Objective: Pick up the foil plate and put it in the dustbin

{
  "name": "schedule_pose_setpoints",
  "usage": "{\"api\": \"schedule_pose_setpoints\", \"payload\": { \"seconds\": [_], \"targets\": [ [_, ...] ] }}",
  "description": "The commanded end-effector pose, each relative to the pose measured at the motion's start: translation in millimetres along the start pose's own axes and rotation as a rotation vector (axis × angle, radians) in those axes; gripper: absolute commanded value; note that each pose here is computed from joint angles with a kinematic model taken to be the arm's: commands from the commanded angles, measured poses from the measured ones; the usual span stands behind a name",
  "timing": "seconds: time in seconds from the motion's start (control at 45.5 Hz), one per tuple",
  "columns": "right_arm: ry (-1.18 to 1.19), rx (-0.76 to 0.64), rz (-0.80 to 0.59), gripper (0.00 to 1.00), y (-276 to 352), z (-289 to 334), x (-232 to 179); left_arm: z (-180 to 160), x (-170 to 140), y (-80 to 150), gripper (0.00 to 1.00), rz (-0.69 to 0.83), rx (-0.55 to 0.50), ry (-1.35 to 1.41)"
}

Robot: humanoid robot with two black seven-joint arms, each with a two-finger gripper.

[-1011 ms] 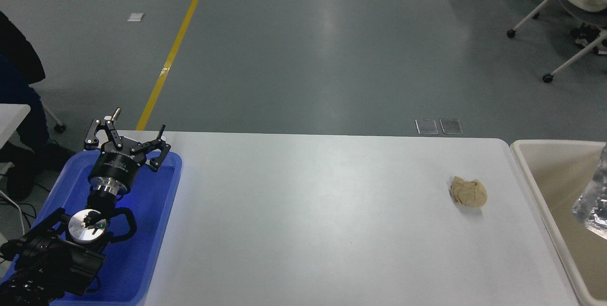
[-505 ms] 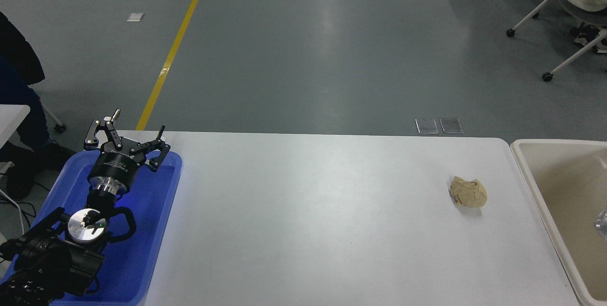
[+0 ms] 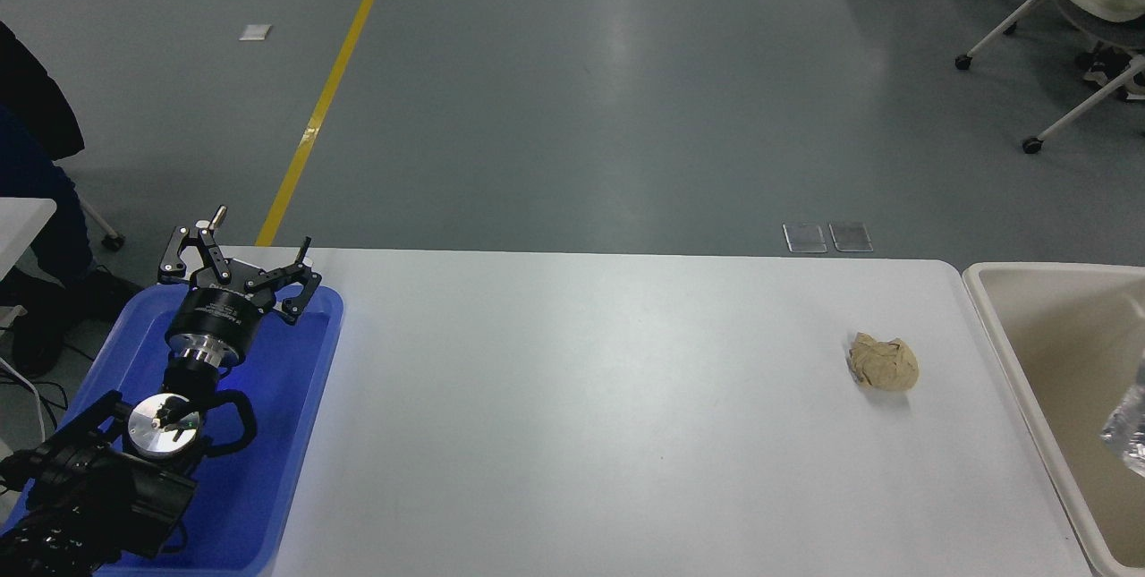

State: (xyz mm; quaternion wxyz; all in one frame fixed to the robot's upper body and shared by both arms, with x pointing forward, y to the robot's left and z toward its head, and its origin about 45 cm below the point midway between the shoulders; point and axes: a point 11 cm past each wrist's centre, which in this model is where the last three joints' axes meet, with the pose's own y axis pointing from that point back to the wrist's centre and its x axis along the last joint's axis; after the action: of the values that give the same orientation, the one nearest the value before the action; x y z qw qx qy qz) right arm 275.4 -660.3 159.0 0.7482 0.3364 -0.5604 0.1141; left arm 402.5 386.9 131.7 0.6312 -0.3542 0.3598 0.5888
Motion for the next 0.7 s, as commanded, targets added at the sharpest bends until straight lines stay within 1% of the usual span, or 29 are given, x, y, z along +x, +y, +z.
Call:
{"api": "schedule_pose_setpoints", "payload": {
  "seconds": [0.0,0.308,0.44,0.571,0.681],
  "targets": [
    [-0.010,0.018,0.027,1.00,1,-11,-1,0,0,0,1.00,0.000,-0.001,0.000],
    [-0.027,0.034,0.010,1.00,1,-20,-2,0,0,0,1.00,0.000,-0.002,0.000],
    [-0.055,0.088,-0.041,1.00,5,-45,-7,0,0,0,1.00,-0.001,0.001,0.000],
    [-0.044,0.141,-0.127,1.00,15,-64,-28,0,0,0,1.00,-0.001,0.000,0.001],
    [-0.018,0.197,-0.184,1.00,24,-77,-29,0,0,0,1.00,-0.001,0.000,0.001]
  ]
}}
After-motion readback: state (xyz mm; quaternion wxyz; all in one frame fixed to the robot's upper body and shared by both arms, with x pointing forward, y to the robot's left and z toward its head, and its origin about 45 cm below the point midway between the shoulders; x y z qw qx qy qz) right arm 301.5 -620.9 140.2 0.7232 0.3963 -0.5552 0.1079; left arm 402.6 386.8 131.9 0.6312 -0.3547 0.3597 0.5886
